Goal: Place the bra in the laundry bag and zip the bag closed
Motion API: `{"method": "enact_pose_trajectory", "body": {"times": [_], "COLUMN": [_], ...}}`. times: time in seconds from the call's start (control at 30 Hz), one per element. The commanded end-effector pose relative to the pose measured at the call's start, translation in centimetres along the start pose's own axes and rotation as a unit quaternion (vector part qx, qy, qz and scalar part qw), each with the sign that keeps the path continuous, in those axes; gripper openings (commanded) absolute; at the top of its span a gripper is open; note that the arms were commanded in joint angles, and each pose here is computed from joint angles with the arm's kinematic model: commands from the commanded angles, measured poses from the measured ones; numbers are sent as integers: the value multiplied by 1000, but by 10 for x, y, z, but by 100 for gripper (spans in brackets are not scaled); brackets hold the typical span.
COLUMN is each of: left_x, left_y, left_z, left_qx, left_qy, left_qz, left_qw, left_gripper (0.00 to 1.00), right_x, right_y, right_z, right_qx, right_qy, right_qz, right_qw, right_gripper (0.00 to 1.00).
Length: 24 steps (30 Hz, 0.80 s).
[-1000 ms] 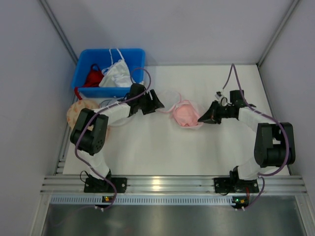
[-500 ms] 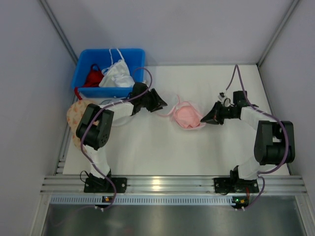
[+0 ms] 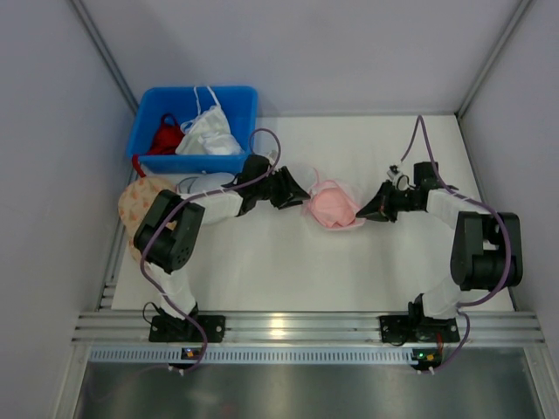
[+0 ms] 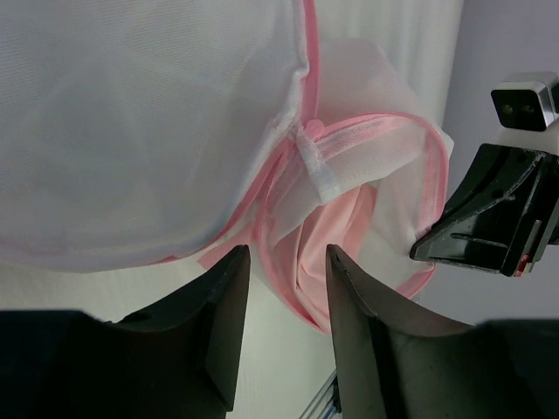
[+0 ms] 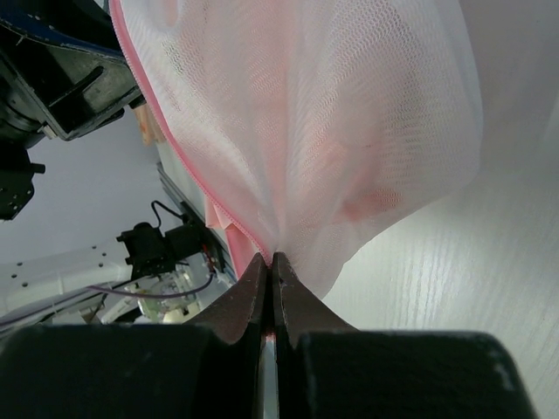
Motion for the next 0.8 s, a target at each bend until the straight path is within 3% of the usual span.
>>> {"method": "enact_pose_trajectory", "body": {"times": [0.0,0.33,0.47,0.57,0.77], "left_x": [7,25,31,34,33], "left_y": [-14,-14,-9,-3,4], "left_z": [-14,-4,-1,4,1], "left_qx": [17,6,0,-25,-45], "left_qy": [33,16,15,17,44], "left_qz": [-29,-27,-23,-16,-23], "left_qw": [999,999,1000,999,998], "left_gripper": [45,33,34,41,40], "right_x": [-4,-6,-6,-6,-6], "right_y": [-4,-3,-2,-2,-2], "right_z": [2,1,1,0,-1], "right_qx": [-8,-5,-4,-4,-1], "right_qy": [-12,-14,-15,-15,-18], "right_qz": [-5,-5,-3,-4,-4], "right_qw": [1000,1000,1000,1000,1000], "right_gripper": [0,0,0,0,0]}}
Point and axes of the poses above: each gripper's point midway between its finger pads, its own x axis out along the fingers, its own z axis along the line the jaws close on, y = z × x, the point moved 9 cm from there along -x, back along the fingers, and after that the axes turned 15 degrees about x, right-handed, at the moved point
